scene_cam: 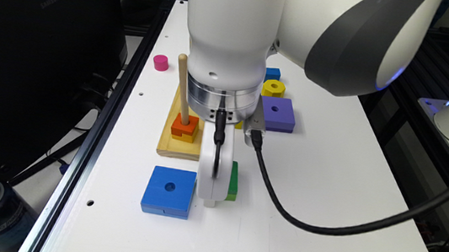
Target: Pick up green block.
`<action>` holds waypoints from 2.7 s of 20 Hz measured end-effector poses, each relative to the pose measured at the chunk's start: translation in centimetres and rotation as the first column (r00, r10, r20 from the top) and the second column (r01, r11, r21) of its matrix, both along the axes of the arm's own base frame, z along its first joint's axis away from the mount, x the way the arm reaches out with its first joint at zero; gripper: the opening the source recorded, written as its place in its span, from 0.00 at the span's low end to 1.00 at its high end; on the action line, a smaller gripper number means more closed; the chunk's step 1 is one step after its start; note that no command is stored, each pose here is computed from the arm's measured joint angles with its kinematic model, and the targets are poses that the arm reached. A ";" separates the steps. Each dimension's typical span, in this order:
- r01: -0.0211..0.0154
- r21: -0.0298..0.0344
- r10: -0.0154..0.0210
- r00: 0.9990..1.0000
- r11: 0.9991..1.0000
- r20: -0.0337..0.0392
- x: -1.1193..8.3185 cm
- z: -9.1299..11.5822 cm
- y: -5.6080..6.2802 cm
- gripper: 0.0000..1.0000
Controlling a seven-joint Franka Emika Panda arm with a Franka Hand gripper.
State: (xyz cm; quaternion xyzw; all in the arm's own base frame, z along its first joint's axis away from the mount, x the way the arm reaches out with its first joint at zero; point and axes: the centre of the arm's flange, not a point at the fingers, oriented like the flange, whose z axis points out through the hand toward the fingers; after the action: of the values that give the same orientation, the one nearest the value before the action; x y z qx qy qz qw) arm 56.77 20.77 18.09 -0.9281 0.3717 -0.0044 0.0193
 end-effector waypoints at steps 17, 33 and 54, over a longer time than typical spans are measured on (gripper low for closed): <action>0.006 -0.016 -0.006 1.000 1.000 0.016 -0.01 5.6 0.5 0.00; 0.010 -0.024 -0.010 1.000 1.000 0.007 -0.40 10.9 -1.1 0.00; 0.011 -0.017 -0.010 1.000 1.000 0.017 -1.04 19.2 -1.9 0.00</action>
State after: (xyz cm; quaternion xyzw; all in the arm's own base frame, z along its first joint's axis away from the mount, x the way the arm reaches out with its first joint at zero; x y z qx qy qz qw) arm 55.73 18.85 37.25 -0.9262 0.3764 -0.0155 0.0144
